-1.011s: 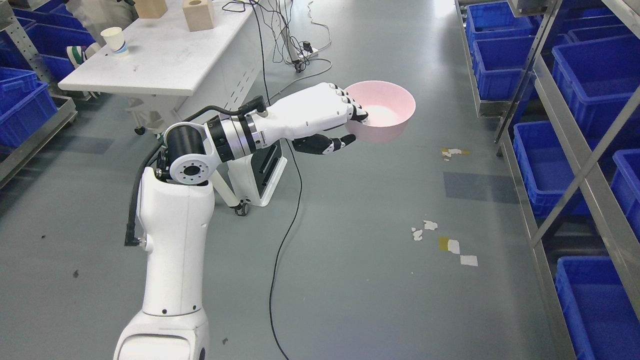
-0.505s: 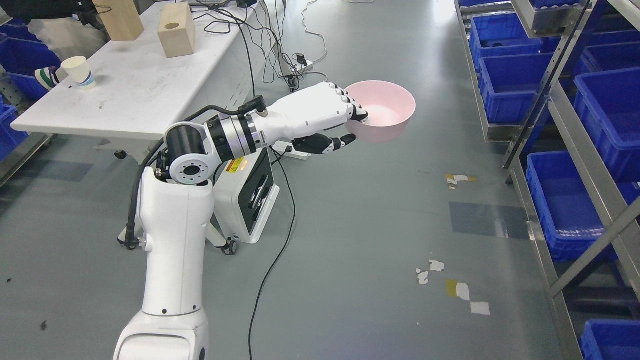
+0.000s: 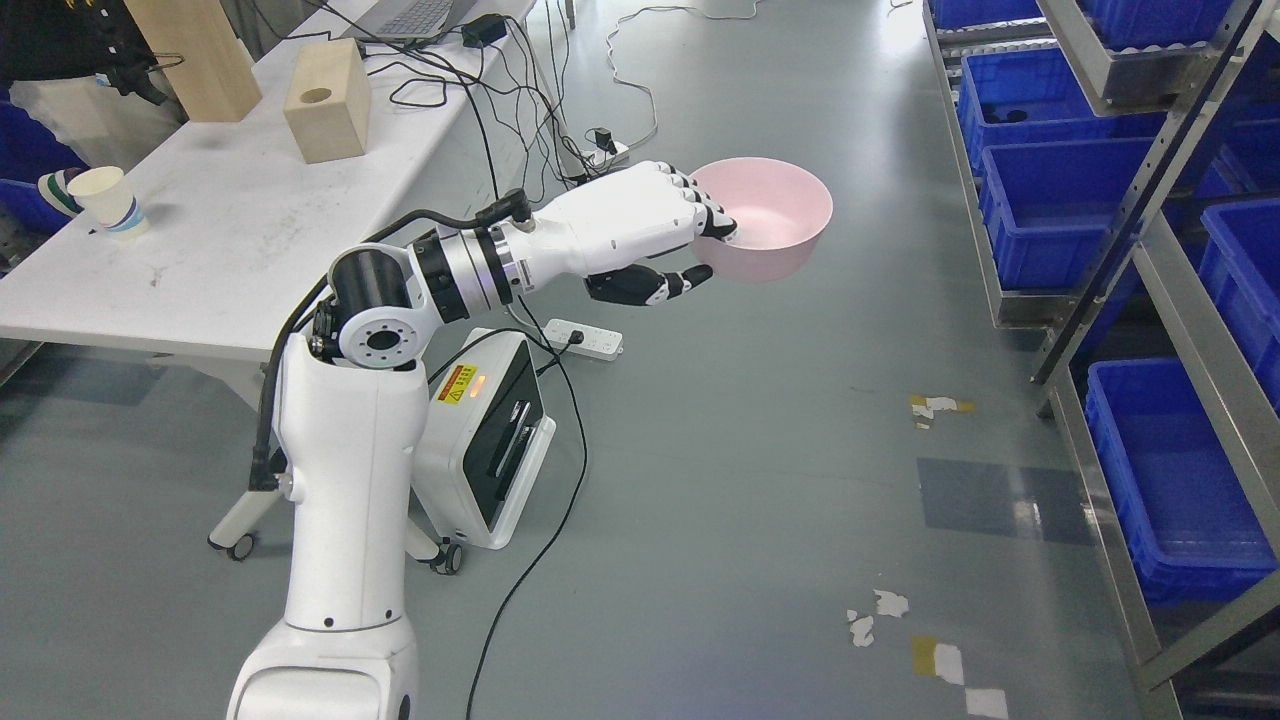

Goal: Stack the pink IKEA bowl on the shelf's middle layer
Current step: 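Hold the pink bowl raised in the left hand while driving to the rack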

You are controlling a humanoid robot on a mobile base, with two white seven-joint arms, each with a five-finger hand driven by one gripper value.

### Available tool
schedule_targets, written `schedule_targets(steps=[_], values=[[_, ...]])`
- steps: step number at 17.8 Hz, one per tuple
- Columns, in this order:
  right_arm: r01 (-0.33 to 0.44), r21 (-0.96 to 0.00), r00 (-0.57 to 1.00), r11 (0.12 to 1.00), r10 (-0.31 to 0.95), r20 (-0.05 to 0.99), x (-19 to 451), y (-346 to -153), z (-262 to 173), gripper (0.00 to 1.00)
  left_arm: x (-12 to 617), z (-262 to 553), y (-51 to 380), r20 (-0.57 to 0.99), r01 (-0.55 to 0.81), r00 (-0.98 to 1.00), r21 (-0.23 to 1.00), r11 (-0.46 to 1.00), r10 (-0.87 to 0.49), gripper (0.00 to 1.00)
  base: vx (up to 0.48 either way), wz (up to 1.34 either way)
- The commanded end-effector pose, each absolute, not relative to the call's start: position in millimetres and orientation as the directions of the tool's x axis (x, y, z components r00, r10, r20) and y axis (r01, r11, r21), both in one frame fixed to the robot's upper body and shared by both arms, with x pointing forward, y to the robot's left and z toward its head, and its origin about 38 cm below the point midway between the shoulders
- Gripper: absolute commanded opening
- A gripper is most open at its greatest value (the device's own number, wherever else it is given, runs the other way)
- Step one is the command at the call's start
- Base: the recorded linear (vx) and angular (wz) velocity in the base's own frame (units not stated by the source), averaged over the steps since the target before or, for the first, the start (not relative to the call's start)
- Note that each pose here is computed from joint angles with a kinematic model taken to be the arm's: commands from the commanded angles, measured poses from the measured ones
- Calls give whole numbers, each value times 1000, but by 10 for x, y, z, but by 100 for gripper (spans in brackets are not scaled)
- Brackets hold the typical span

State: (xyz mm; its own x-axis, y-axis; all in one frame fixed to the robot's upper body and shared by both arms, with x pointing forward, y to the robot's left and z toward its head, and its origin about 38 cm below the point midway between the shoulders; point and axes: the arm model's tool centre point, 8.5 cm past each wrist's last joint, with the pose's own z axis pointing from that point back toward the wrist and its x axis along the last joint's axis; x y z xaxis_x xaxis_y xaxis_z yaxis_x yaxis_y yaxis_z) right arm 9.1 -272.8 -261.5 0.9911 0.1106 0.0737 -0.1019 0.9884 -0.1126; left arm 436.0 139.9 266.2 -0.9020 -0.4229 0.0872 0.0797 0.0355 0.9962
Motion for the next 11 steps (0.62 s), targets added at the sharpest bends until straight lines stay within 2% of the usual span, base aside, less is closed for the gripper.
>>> schedule_targets(steps=[1, 7, 11], values=[[-102, -128, 992, 986, 112, 66, 3, -2838, -2607, 100, 4371, 2681, 1440, 75, 72, -900, 997, 22, -428, 1, 237, 15], [-102, -128, 992, 986, 112, 66, 3, -2838, -2607, 100, 4373, 2692, 1439, 73, 69, -901, 997, 26, -428, 1, 181, -135], [-102, -128, 992, 986, 112, 66, 3, -2838, -2607, 100, 4373, 2693, 1439, 73, 68, -901, 997, 27, -428, 1, 161, -832]])
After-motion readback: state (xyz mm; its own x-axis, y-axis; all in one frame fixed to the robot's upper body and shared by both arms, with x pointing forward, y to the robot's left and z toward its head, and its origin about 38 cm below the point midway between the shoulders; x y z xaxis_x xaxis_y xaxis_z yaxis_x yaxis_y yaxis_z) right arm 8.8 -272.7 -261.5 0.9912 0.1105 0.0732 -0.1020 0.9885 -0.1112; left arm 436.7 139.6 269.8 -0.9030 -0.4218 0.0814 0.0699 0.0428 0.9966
